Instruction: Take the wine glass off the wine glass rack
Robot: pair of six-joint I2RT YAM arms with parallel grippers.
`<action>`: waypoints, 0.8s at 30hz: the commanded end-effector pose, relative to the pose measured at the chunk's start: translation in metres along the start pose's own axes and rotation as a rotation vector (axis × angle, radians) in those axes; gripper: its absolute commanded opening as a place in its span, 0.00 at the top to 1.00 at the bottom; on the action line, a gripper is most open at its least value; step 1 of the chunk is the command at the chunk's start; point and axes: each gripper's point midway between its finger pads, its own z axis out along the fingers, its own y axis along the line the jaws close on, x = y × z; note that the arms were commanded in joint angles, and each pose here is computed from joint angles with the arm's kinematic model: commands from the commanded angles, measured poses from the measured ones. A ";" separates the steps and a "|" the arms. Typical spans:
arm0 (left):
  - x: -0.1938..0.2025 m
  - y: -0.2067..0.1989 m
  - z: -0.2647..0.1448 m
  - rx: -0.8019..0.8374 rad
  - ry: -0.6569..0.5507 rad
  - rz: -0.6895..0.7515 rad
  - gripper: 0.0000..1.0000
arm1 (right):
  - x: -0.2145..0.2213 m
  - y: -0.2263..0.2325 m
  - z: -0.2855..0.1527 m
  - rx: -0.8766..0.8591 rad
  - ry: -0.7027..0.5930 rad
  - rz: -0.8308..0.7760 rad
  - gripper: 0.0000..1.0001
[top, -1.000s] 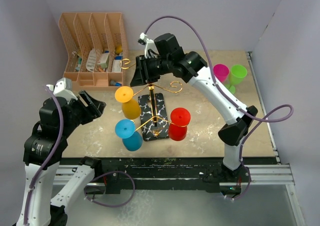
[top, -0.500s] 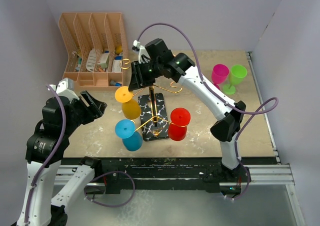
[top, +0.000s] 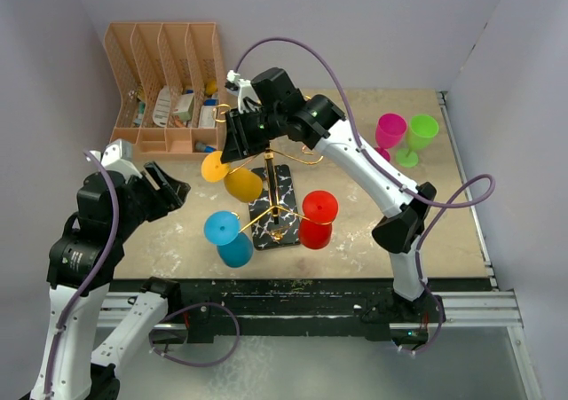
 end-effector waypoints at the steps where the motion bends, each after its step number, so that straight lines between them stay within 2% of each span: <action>1: -0.009 -0.004 -0.002 0.018 -0.045 -0.004 0.34 | -0.006 0.007 -0.001 -0.016 -0.023 -0.024 0.67; 16: -0.010 0.002 -0.005 -0.006 -0.056 0.009 0.35 | -0.004 0.011 0.013 -0.039 -0.012 -0.009 0.69; 18: -0.011 0.002 -0.006 -0.008 -0.060 0.012 0.34 | -0.006 0.011 0.013 -0.038 -0.022 -0.003 0.72; 22: -0.011 0.002 -0.008 -0.008 -0.063 0.012 0.34 | -0.012 0.019 0.007 -0.063 -0.056 0.011 0.87; 24: -0.012 0.001 -0.008 -0.004 -0.063 0.011 0.34 | -0.017 0.023 0.003 -0.069 -0.085 0.017 0.92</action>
